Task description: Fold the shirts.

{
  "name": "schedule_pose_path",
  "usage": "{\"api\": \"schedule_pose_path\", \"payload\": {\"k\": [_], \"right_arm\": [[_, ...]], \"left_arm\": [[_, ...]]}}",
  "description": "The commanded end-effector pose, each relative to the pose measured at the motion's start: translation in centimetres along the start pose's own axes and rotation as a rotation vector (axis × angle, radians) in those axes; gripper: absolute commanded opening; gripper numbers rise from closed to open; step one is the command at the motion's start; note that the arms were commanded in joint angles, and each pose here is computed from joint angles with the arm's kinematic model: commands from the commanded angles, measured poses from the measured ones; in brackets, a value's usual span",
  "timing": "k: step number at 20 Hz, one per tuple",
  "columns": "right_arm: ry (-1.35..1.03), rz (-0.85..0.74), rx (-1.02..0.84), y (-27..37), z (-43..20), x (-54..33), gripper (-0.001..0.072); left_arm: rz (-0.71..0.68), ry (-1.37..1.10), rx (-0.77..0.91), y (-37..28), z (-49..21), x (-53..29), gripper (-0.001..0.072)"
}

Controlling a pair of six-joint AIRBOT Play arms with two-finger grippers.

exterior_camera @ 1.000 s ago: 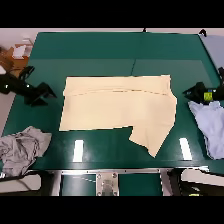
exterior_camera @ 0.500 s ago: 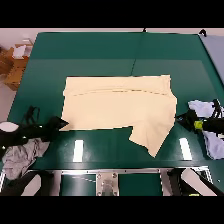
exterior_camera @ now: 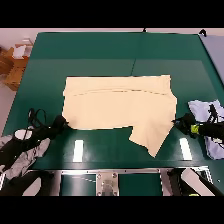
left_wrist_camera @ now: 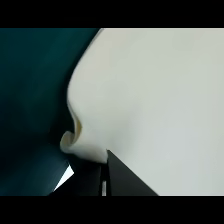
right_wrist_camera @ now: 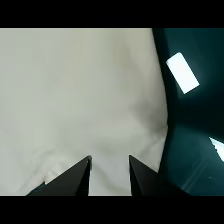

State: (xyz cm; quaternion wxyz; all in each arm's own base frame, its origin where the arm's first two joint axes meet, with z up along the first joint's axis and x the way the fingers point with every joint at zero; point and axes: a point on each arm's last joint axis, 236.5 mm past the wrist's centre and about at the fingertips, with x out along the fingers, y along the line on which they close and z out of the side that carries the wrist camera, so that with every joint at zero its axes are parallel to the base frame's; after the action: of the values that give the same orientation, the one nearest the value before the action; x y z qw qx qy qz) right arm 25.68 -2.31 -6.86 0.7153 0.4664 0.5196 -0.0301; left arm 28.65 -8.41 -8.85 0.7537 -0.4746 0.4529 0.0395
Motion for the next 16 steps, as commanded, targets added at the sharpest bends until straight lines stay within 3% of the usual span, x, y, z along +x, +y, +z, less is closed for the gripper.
{"api": "schedule_pose_path", "payload": {"k": [1, 2, 11, 13, 15, 16], "right_arm": [[0.062, -0.076, 0.051, -2.4, -2.1, 0.6, 0.0408], [0.08, -0.108, 0.078, -3.4, -2.9, 0.8, 0.0472], [0.253, -0.09, 0.09, -2.8, -8.7, 4.4, 0.0458], [0.3, -0.09, 0.061, -2.3, -10.1, 4.7, 0.0301], [0.307, -0.092, 0.046, -2.2, -10.2, 4.6, 0.0015], [0.307, -0.093, 0.033, -2.0, -9.9, 4.4, 0.0018]], "left_arm": [[-0.03, -0.004, 0.017, -1.5, 0.3, -0.1, 0.0025], [-0.038, -0.006, 0.036, -2.0, 0.5, -0.2, 0.0025], [-0.036, 0.004, 0.071, -2.3, 0.4, -0.3, 0.0024], [-0.037, 0.052, 0.074, -2.2, -0.7, -0.4, 0.0024], [-0.039, 0.091, 0.071, -2.2, -1.6, -0.5, 0.0023], [-0.038, 0.123, 0.065, -2.1, -2.1, -0.7, 0.0023]]}}
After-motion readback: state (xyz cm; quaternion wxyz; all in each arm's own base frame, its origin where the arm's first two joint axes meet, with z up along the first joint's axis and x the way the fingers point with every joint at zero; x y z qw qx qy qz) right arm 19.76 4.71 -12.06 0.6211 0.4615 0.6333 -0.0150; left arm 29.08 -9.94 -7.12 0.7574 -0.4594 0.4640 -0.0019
